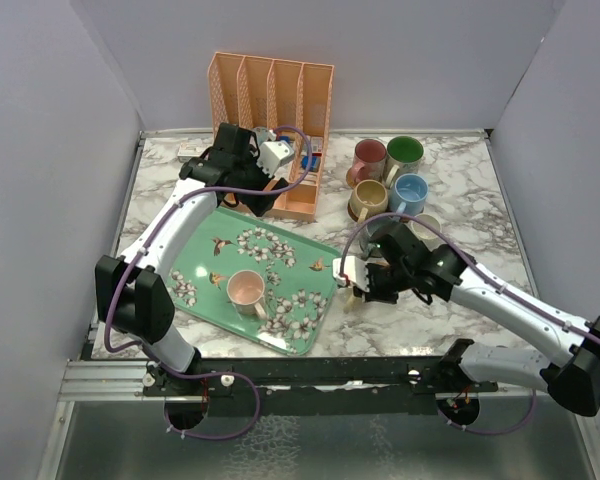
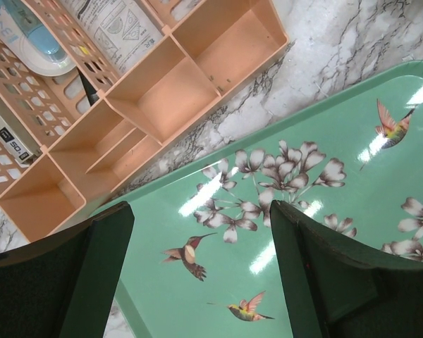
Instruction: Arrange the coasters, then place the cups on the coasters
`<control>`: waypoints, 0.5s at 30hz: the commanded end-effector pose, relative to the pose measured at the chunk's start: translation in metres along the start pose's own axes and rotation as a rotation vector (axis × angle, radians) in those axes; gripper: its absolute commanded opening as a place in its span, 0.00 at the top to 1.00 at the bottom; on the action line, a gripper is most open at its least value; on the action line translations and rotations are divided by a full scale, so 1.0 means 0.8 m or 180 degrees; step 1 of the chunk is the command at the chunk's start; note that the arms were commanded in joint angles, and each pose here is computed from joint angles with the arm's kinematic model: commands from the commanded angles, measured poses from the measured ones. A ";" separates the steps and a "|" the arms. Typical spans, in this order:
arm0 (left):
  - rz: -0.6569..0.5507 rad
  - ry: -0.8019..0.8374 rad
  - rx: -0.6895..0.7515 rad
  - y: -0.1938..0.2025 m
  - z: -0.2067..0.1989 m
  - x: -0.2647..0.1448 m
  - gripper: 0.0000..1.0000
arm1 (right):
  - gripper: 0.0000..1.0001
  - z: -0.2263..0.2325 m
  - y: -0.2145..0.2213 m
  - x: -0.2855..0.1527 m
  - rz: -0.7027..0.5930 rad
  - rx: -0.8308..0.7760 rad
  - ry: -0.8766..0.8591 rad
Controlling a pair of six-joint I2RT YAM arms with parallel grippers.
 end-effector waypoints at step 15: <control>0.0047 0.0074 -0.0064 0.013 -0.004 0.013 0.18 | 0.99 -0.029 0.090 -0.050 0.0299 0.0133 0.0747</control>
Point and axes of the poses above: each gripper's point midway between its finger pads, its own x axis out along the fingers, its own z axis along the line the jaws close on, y = z × x, the point moved 4 cm from there along -x, back along the fingers, and after that the axes turned 10 degrees about -x, right-handed, at the moved point
